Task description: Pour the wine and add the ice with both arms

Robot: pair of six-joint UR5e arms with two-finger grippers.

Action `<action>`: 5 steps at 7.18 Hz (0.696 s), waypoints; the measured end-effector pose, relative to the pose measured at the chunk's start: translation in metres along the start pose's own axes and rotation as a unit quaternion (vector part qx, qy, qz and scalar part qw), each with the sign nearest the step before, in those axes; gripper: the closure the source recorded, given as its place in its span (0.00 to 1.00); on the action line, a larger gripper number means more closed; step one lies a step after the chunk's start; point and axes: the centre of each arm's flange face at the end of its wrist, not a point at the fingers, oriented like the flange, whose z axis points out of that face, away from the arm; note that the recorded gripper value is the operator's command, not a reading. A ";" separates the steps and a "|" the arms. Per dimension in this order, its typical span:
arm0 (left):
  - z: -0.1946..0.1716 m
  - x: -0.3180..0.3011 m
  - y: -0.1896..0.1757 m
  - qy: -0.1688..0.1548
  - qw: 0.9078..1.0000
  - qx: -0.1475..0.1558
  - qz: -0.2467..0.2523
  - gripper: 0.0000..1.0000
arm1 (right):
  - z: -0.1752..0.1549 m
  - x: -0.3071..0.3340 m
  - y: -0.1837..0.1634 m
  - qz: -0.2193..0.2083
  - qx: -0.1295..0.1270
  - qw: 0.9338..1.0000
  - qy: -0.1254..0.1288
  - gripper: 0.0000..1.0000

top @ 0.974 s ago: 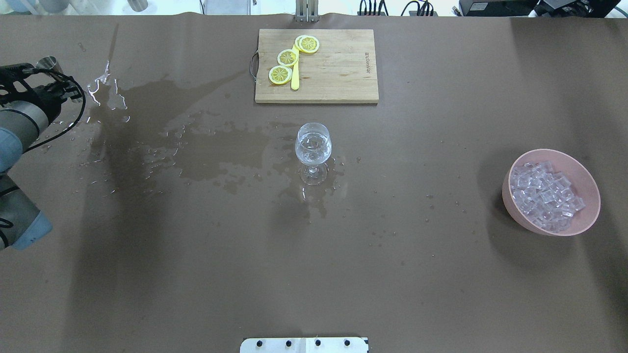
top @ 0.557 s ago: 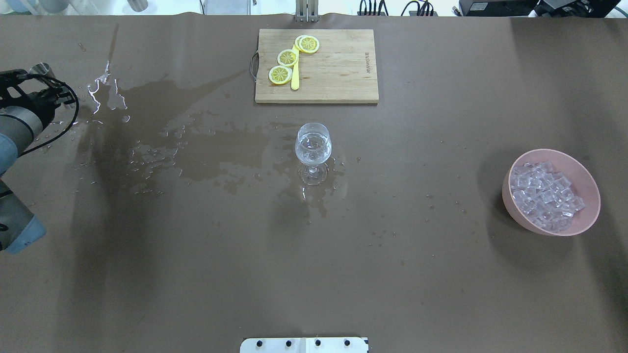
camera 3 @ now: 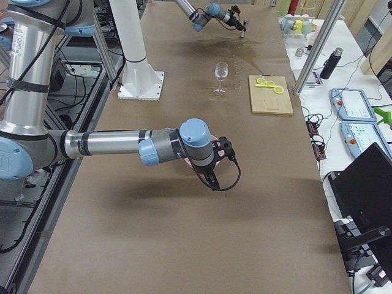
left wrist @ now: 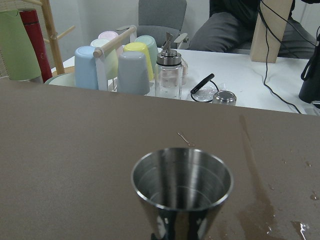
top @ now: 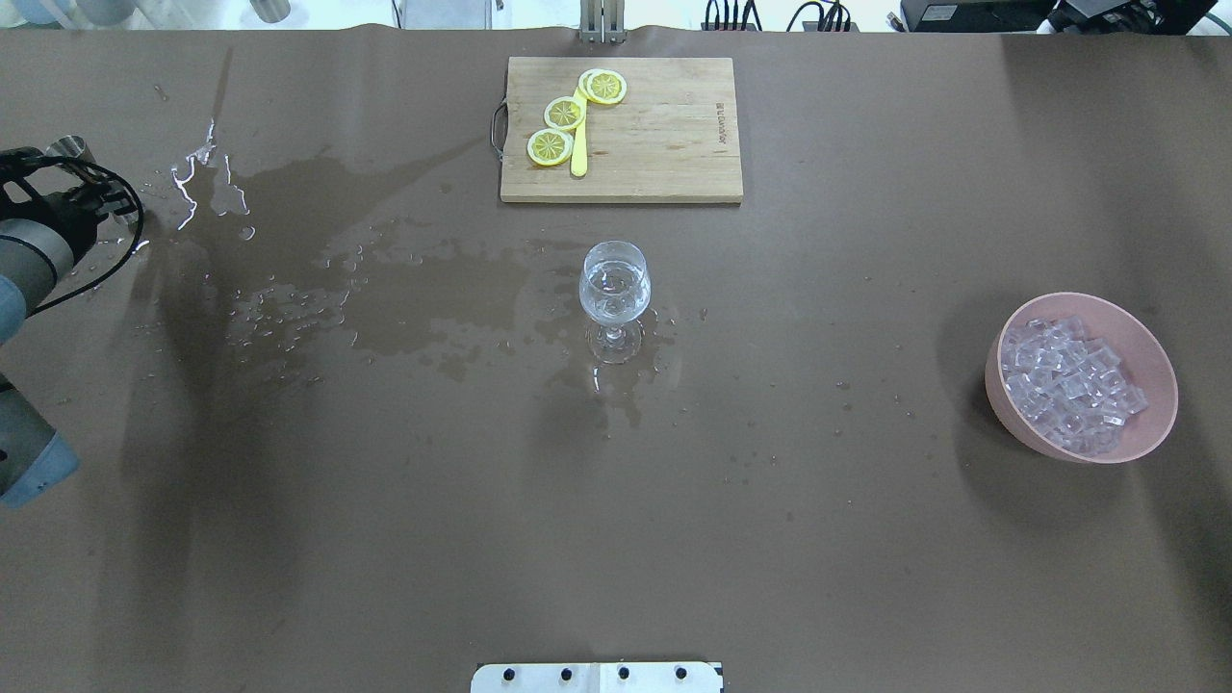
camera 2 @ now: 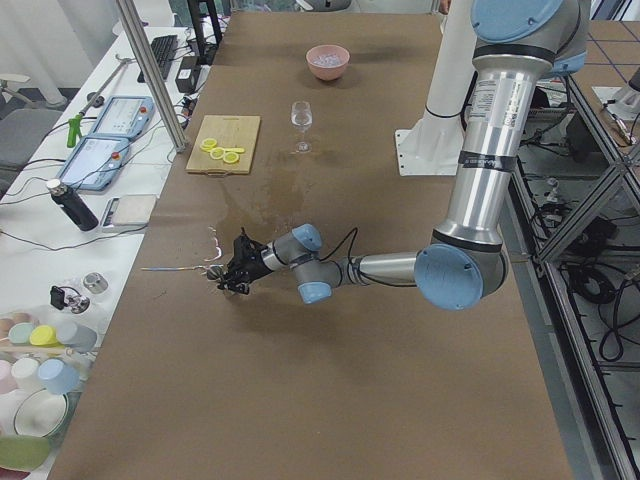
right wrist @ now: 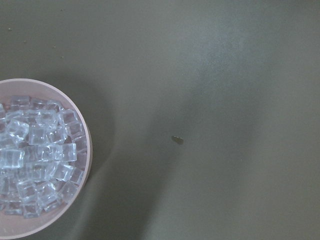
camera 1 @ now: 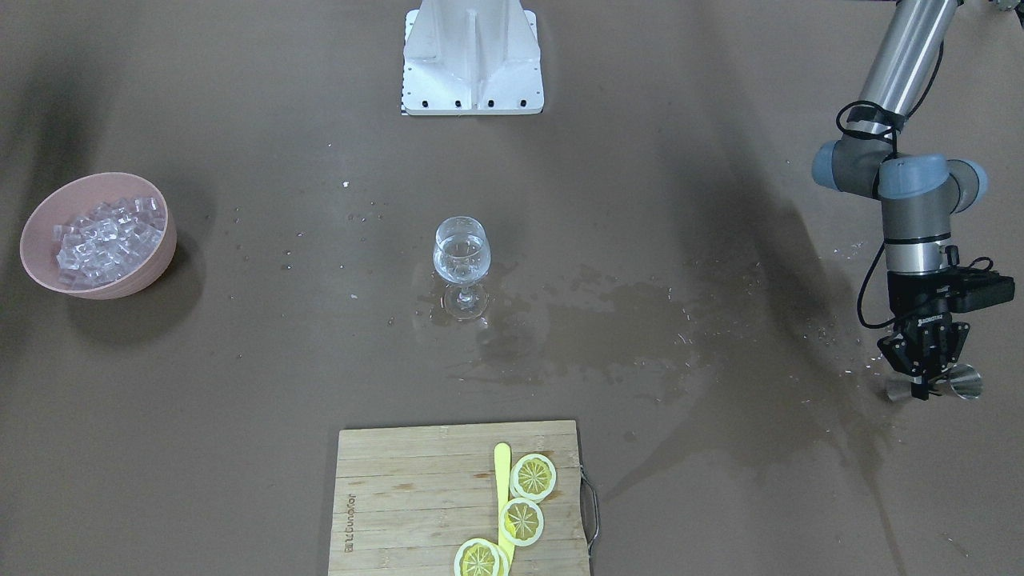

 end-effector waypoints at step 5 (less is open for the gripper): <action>-0.001 -0.007 0.003 -0.004 1.000 -0.002 0.005 0.01 | -0.002 -0.001 -0.002 -0.001 0.002 1.000 0.000 0.00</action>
